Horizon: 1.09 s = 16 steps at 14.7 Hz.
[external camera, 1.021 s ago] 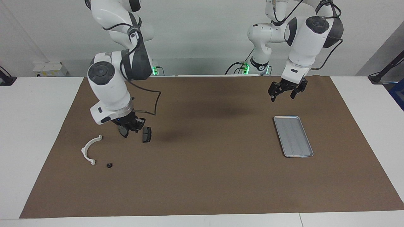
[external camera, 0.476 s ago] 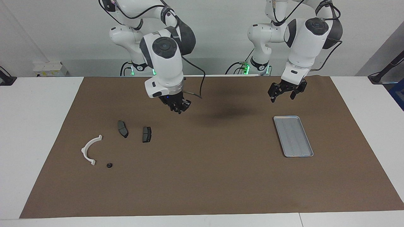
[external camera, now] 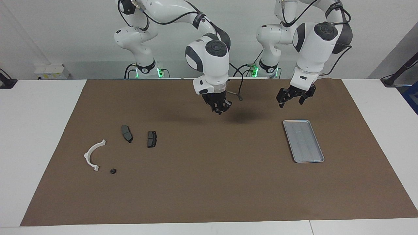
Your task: Pick bearing gear from pile to tray
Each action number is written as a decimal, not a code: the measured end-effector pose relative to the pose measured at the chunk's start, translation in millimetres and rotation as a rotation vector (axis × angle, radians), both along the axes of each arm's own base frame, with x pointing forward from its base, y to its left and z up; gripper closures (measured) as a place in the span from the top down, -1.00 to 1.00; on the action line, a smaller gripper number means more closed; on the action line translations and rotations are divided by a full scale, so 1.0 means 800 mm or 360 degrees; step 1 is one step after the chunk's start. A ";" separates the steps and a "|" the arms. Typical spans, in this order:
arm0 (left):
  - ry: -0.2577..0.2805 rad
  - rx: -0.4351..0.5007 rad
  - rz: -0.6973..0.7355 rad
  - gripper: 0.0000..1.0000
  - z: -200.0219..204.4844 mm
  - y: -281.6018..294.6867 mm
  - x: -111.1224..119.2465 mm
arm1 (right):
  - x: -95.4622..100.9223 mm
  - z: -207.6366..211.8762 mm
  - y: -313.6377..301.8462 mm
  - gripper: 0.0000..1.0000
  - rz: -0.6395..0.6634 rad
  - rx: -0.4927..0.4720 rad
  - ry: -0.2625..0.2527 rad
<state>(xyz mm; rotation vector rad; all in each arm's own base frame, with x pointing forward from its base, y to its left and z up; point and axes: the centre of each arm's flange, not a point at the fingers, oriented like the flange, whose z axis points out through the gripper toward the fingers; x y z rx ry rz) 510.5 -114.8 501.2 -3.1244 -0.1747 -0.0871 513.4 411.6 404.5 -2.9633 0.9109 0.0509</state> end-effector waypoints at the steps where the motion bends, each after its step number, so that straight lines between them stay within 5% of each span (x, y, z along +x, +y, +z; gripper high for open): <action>1: 0.0000 0.0000 0.0001 1.00 0.000 0.000 0.000 | 0.000 -0.015 0.001 -0.30 0.0000 -0.0007 0.0009; 8: 0.0012 0.0001 0.0009 1.00 -0.011 0.000 0.000 | -0.005 -0.128 0.043 -0.30 -0.0041 0.0008 -0.0005; 16: 0.0005 -0.0004 0.0054 1.00 -0.022 0.000 0.001 | 0.002 -0.144 0.042 -0.30 -0.0054 0.0030 -0.0039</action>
